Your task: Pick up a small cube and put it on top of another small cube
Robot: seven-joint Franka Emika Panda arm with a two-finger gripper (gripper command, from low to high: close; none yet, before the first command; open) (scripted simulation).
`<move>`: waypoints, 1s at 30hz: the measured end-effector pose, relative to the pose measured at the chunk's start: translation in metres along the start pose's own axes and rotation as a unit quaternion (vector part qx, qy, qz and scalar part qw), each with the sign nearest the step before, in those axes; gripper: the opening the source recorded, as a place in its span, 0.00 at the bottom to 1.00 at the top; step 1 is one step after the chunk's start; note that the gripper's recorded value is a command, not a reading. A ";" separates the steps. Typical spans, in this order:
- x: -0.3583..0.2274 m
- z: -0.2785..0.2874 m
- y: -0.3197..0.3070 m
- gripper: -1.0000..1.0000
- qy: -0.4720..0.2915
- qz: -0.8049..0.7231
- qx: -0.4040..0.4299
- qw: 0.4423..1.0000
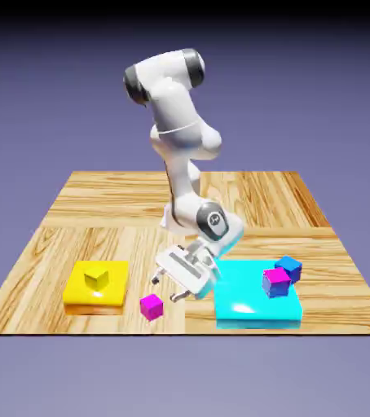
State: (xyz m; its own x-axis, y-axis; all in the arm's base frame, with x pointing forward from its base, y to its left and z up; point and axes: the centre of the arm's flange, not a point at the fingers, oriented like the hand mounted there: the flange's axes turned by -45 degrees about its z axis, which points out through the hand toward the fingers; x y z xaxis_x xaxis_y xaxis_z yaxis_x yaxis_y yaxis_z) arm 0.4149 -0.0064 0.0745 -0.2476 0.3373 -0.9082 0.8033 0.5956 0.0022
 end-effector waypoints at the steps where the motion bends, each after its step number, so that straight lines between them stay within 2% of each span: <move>1: 0.005 0.014 -0.001 0.50 -0.001 -0.001 0.000 1.000; 2: 0.006 0.017 -0.001 0.00 -0.001 -0.001 0.000 1.000; 4: 0.006 0.017 -0.002 0.00 -0.001 -0.001 0.000 1.000; 8: -0.012 -0.040 -0.001 0.00 -0.001 -0.001 0.002 1.000; 19: -0.051 -0.042 0.126 0.00 -0.083 0.126 0.119 0.981; 30: -0.065 -0.098 0.222 0.00 -0.095 0.212 0.256 0.938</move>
State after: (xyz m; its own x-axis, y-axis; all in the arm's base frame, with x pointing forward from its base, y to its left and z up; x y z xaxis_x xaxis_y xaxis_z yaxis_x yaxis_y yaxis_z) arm 0.5563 0.1759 0.1747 0.2156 0.3008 -0.9290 0.9746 -0.0076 0.2237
